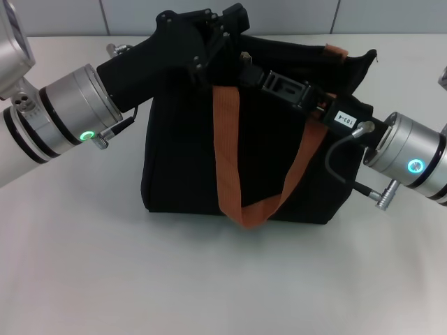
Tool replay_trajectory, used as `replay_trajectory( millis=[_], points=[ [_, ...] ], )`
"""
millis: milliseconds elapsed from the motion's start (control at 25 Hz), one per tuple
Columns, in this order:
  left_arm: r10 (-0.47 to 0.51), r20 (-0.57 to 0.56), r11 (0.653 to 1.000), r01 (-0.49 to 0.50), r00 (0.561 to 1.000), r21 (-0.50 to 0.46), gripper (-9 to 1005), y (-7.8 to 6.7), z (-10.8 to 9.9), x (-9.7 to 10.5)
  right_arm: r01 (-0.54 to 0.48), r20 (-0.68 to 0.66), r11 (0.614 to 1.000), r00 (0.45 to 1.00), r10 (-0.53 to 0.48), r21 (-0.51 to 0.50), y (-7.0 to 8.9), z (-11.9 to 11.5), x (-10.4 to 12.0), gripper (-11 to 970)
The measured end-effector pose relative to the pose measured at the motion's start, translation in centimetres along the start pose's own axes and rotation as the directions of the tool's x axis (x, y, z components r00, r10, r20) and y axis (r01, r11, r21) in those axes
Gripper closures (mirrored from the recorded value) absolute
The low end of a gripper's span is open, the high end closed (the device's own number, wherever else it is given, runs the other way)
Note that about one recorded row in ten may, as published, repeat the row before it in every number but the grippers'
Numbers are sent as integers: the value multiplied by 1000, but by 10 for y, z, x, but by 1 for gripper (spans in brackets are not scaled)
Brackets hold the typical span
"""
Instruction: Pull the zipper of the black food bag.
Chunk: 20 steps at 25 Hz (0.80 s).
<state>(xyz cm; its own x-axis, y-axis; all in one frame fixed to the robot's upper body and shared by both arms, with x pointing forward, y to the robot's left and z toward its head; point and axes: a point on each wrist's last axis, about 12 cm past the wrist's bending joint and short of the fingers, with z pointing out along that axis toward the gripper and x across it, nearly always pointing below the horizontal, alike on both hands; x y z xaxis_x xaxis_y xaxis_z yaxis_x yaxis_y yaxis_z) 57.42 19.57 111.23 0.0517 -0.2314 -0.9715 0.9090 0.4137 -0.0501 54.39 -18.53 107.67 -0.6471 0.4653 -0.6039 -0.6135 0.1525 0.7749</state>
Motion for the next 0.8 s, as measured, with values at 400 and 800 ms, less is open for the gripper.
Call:
replay_trajectory(
  millis=[400,800],
  points=[
    [-4,2,1000,4,1000,-5,934,-1,-3,1,7,-7,1000,1000,-7,25,-3,-1,0,948],
    [10,11,999,-9,1000,-46,921,-2,-14,4,-7,30,996,1000,5,91,-10,-21,1,961]
  ],
)
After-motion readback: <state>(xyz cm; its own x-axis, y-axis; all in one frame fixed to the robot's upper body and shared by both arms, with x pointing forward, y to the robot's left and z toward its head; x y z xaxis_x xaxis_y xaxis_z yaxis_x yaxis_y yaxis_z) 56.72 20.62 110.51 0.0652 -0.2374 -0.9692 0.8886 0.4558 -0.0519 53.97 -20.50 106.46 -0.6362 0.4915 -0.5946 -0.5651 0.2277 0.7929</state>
